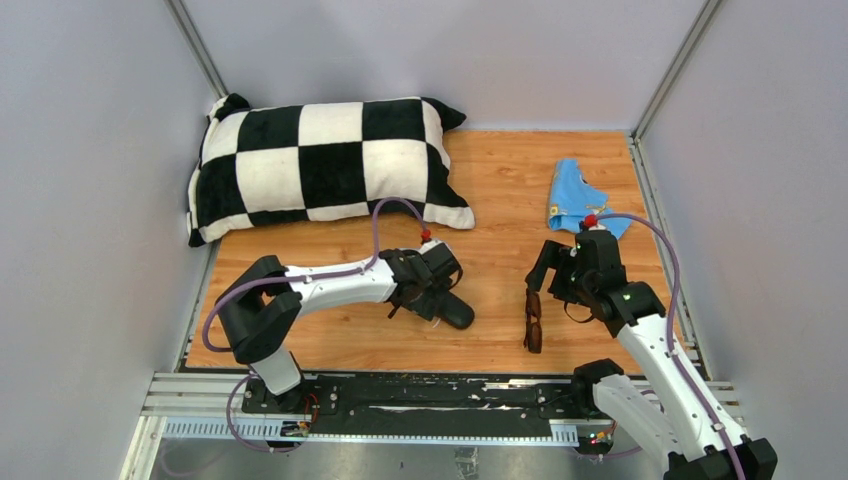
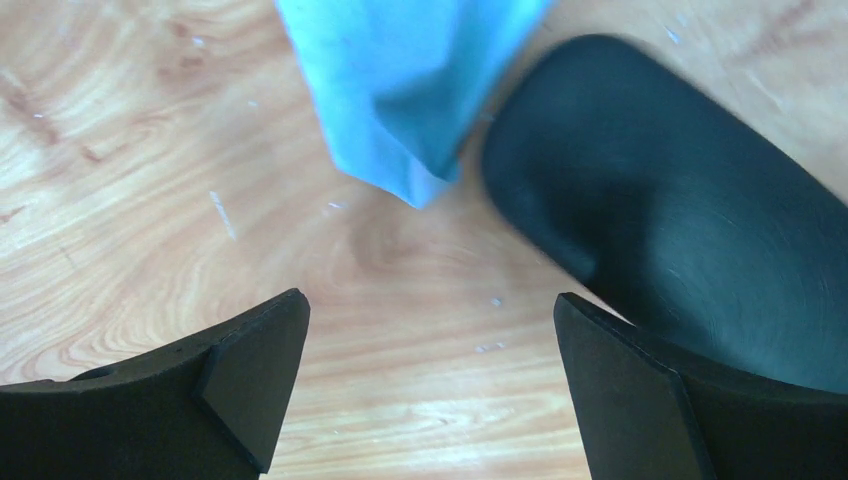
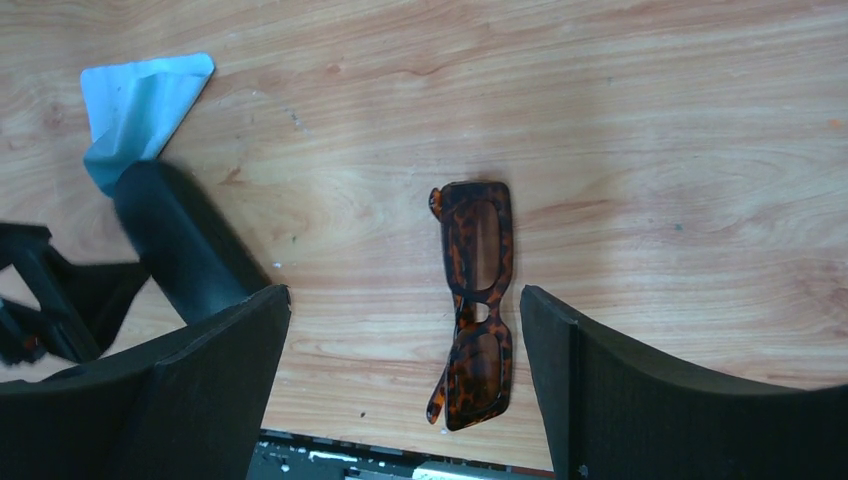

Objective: Organize the sunglasses
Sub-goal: Place the sunglasses case at the center of the board.

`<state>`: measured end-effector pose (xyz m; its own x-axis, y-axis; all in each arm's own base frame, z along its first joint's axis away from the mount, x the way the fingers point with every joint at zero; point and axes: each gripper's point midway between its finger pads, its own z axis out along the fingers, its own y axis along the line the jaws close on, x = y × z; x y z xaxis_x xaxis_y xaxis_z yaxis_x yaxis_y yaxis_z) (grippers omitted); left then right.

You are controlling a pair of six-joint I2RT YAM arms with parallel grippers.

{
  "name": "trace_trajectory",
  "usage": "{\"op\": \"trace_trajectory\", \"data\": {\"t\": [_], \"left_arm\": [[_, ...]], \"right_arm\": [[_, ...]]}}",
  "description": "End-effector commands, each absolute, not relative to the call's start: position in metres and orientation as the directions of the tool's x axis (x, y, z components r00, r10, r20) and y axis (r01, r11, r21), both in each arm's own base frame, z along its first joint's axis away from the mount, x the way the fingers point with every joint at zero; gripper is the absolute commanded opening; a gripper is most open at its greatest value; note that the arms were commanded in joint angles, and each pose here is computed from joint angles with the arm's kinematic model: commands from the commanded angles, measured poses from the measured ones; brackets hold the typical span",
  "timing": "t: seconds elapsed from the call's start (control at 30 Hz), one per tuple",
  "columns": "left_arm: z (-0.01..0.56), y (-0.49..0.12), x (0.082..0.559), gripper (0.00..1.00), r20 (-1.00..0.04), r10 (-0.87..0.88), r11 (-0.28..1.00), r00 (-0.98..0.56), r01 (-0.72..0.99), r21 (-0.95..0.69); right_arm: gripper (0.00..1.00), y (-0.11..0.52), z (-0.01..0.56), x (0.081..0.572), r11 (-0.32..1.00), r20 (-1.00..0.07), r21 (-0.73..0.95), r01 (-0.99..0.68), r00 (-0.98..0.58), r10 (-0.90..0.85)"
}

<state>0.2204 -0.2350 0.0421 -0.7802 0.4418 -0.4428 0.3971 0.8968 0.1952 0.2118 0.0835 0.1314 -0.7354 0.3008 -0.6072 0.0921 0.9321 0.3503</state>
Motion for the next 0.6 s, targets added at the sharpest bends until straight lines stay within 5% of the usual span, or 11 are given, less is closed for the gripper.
{"op": "trace_trajectory", "data": {"t": [0.0,0.57], "left_arm": [[0.061,-0.236,0.244,1.00,-0.519,0.361,0.930,-0.775,0.338,0.143],[0.042,-0.294,0.206,0.97,-0.453,0.375,0.846,-0.809,0.499,-0.190]], "right_arm": [[0.91,0.098,0.129,0.209,0.914,-0.567,0.404,0.032,-0.775,0.278],[0.90,0.136,0.115,0.208,0.902,-0.498,0.429,-0.052,-0.847,0.188]]}}
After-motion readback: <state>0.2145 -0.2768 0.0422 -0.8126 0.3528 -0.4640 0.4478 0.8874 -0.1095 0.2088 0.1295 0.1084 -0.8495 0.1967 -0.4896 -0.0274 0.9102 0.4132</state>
